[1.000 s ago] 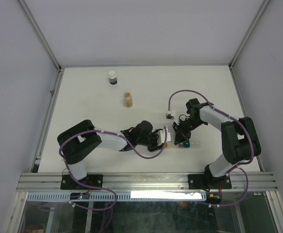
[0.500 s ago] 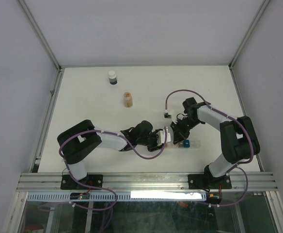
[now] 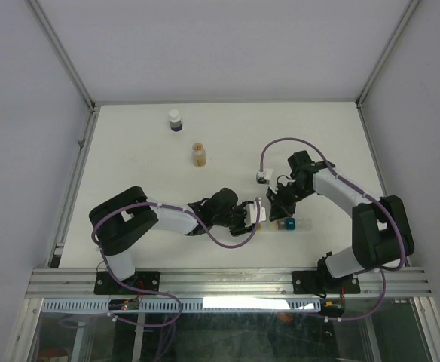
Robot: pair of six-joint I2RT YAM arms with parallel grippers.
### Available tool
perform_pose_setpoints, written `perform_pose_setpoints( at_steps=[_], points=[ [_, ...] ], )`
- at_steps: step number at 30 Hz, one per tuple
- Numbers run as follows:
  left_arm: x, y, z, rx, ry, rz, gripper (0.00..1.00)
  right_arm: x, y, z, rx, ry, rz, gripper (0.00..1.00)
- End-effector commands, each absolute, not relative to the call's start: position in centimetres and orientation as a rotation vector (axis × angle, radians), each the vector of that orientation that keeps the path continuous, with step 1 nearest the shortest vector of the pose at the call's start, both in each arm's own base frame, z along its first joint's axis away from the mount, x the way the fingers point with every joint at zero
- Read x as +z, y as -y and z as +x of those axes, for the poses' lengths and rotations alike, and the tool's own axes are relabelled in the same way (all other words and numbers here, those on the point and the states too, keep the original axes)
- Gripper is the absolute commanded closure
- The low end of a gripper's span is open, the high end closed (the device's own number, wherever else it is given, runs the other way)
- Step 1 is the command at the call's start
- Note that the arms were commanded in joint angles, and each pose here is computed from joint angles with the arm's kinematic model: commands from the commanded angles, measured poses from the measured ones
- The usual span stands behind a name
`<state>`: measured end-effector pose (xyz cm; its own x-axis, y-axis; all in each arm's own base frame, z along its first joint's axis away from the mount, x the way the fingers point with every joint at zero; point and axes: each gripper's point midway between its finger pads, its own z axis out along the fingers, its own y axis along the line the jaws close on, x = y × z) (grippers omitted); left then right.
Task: Sort the pills into containers
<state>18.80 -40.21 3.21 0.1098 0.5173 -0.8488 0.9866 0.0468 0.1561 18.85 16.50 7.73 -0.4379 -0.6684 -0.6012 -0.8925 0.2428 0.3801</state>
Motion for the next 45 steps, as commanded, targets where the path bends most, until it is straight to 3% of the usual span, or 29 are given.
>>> perform_pose_setpoints(
  at_steps=[1,6,13,16,23,26,28,31,36,40,45],
  points=[
    [4.3,40.9,18.9,-0.719,-1.454,1.573,0.71,2.2,-13.7,19.6,0.752,-2.456,-1.508,1.00],
    [4.2,40.9,19.0,-0.714,-1.449,1.576,0.72,1.9,-13.0,20.2,0.695,-2.491,-1.473,1.00],
    [4.6,40.8,19.1,-0.705,-1.438,1.577,0.70,9.2,-17.1,18.0,1.140,-2.128,-1.490,1.00],
    [4.6,40.8,19.1,-0.704,-1.444,1.579,0.70,8.7,-16.8,18.5,1.031,-2.110,-1.491,1.00],
    [4.7,41.1,19.2,-0.707,-1.443,1.578,0.70,1.2,-12.7,20.4,0.655,-2.513,-1.492,1.00],
    [4.9,41.1,19.3,-0.702,-1.437,1.582,0.70,2.0,-13.1,20.6,0.686,-2.485,-1.466,1.00],
    [5.0,41.1,19.3,-0.696,-1.437,1.586,0.70,4.6,-15.0,20.1,0.855,-2.334,-1.467,0.92],
    [5.7,41.4,19.4,-0.704,-1.426,1.576,0.63,9.2,-16.4,18.9,1.093,-2.120,-1.448,0.69],
    [9.2,42.3,19.1,-0.785,-1.407,1.495,0.23,13.5,-15.4,20.3,1.004,-1.912,-1.339,0.37],
    [12.8,42.9,18.9,-0.860,-1.402,1.392,0.02,14.8,-14.3,20.9,0.870,-1.792,-1.306,0.20],
    [17.7,42.2,17.7,-0.990,-1.412,1.248,0.01,14.8,-14.1,19.7,0.753,-1.579,-1.414,0.09]
  ],
)
